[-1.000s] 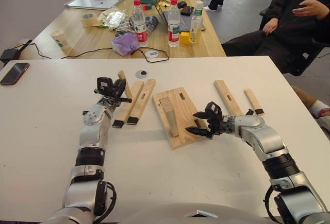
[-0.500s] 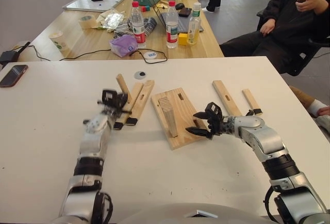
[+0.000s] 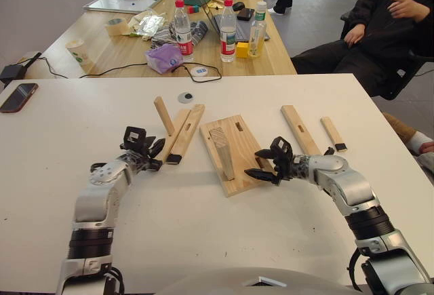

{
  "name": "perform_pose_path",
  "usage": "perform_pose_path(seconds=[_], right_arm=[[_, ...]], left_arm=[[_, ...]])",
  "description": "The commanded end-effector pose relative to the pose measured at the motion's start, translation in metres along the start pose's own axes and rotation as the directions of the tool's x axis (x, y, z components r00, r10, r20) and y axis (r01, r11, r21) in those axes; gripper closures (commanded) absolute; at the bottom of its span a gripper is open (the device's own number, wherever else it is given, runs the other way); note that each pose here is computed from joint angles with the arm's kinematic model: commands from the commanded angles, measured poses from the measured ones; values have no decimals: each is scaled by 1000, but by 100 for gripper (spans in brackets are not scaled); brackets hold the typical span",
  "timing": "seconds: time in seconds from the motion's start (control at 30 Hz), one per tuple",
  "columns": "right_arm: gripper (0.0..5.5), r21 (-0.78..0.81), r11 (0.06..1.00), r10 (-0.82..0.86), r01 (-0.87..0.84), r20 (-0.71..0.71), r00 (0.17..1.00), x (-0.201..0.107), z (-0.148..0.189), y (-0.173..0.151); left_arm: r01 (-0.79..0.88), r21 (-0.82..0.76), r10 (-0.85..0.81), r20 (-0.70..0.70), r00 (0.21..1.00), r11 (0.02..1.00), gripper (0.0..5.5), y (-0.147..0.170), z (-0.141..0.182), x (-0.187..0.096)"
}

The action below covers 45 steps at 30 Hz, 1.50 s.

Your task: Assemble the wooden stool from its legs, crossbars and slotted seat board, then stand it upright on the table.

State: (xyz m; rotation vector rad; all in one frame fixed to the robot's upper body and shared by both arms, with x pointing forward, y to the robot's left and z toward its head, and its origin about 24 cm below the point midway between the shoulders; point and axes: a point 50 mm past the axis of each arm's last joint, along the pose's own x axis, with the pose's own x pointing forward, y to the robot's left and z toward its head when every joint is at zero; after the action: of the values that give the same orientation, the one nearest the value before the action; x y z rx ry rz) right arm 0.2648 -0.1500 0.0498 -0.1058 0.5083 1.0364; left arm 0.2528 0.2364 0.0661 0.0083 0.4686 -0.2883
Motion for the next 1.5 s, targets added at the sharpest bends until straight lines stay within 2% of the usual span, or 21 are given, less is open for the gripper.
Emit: perform_pose_path(seconds=[0.03, 0.17, 0.27, 0.5, 0.73, 1.0, 1.1, 1.23, 1.3, 1.37, 1.47, 1.5], right_arm=[[141, -5, 1000, -16, 16, 15, 1000, 0, 1, 2], [141, -6, 1000, -14, 14, 12, 1000, -1, 0, 2], [141, -6, 1000, -13, 13, 8, 1000, -2, -1, 2], [141, -3, 1000, -11, 11, 10, 1000, -1, -1, 3], [141, -4, 1000, -14, 14, 11, 1000, -1, 0, 2], [141, -6, 1000, -14, 14, 10, 1000, -2, 1, 1], [141, -8, 1000, -11, 11, 12, 1000, -1, 2, 2], [141, -9, 1000, -19, 19, 22, 1000, -2, 5, -1], [141, 36, 999, -16, 13, 76, 997, -4, 14, -2], [141, 158, 987, -10, -25, 217, 976, -8, 39, -7], [141, 279, 953, 1, -120, 391, 920, -21, 76, -17], [141, 308, 937, 10, -166, 450, 893, -26, 91, -21]], left_arm=[[46, -12, -47, -106, 993, 999, 378, -2, -9, -6], [47, 3, -46, -164, 985, 999, 318, -3, -22, -6], [45, 26, -40, -181, 983, 999, 318, -1, -26, -5], [22, 46, -16, -110, 994, 999, 318, 9, -7, -8], [94, -26, -97, -245, 965, 995, 318, 8, -34, -5], [38, -49, -49, -264, 963, 998, 318, 20, -42, -4], [26, -79, -46, -258, 965, 997, 347, 19, -42, -1], [7, -86, -28, -252, 967, 996, 349, 20, -44, 0], [-23, -73, 10, -175, 984, 997, 349, 26, -34, 1], [-32, -44, 32, -1, 999, 999, 349, 31, -4, 1], [-13, -12, 16, 224, 974, 1000, 349, 31, 36, -2], [45, -27, -34, 306, 951, 999, 349, 26, 51, -4]])
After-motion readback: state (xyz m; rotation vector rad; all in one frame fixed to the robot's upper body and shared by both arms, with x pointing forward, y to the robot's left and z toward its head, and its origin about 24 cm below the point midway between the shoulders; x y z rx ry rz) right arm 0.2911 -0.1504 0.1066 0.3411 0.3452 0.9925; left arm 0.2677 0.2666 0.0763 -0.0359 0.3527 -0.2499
